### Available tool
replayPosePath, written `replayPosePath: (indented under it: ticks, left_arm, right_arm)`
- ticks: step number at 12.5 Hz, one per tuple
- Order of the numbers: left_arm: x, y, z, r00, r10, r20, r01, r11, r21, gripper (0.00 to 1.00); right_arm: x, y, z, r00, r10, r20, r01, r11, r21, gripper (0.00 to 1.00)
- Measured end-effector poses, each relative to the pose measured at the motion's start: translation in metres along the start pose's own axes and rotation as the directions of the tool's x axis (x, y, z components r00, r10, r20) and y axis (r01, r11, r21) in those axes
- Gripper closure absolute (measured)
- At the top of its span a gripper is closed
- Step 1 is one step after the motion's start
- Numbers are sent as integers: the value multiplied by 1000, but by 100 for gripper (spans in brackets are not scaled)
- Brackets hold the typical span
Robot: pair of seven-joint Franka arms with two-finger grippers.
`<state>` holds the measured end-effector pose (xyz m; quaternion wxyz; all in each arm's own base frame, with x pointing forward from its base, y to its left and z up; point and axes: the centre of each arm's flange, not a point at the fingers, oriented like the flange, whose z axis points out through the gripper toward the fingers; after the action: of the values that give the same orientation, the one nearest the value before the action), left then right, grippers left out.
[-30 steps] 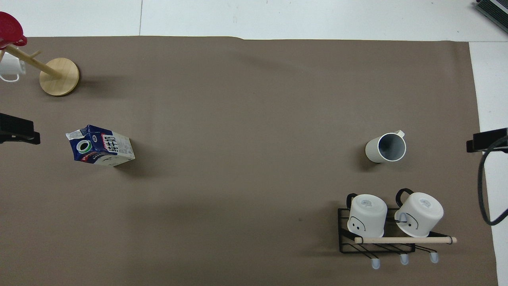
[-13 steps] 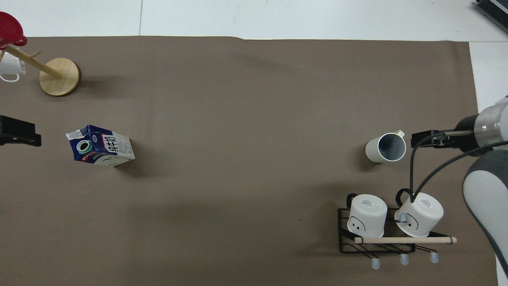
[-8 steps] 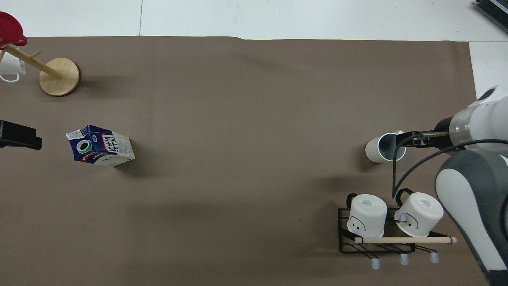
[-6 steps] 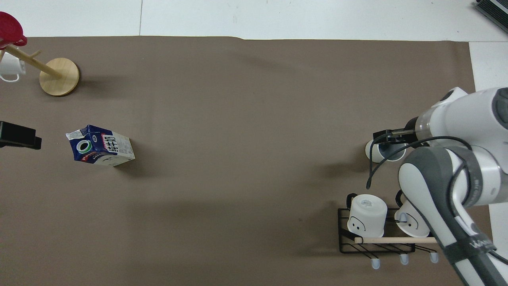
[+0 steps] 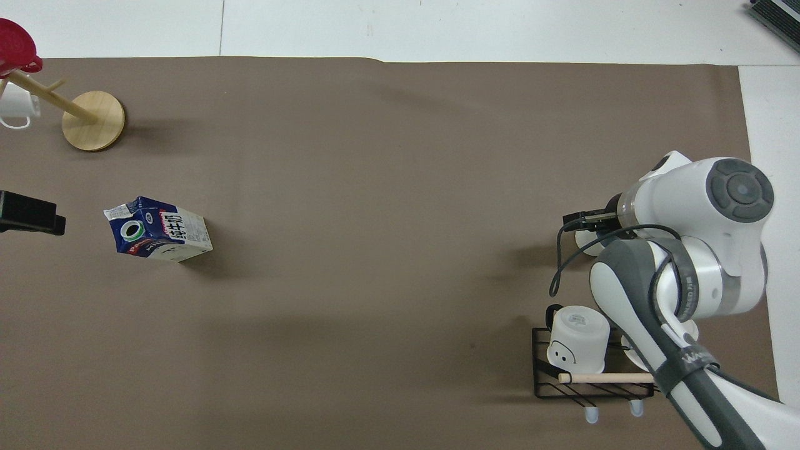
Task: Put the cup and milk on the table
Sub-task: 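Lift the mug with the right gripper while the left gripper reaches the carton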
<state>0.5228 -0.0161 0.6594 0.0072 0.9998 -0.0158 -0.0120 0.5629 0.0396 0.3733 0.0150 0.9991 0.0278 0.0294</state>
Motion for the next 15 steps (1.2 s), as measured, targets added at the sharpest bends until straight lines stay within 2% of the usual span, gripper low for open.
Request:
replayPosePath:
  ticks: [3,9,10,15]
  left_arm:
    - [-3,1,6,1000,11,6,-11,1000,0,0]
    - [-11,2,35,999,15,-31,-15,1000,4,0]
    - [-9,2,45,999,16,-34,-15,1000,4,0]
    - [-2,2,77,999,9,-52,-9,1000,4,0]
  right_arm:
    - [-2,4,21,1000,-12,-6,12,1000,-4,0]
    - [2,3,42,999,-14,-33,14,1000,-9,1]
    - [2,3,42,999,-14,-34,14,1000,-9,8]
    - [2,4,42,999,-13,-34,13,1000,-9,76]
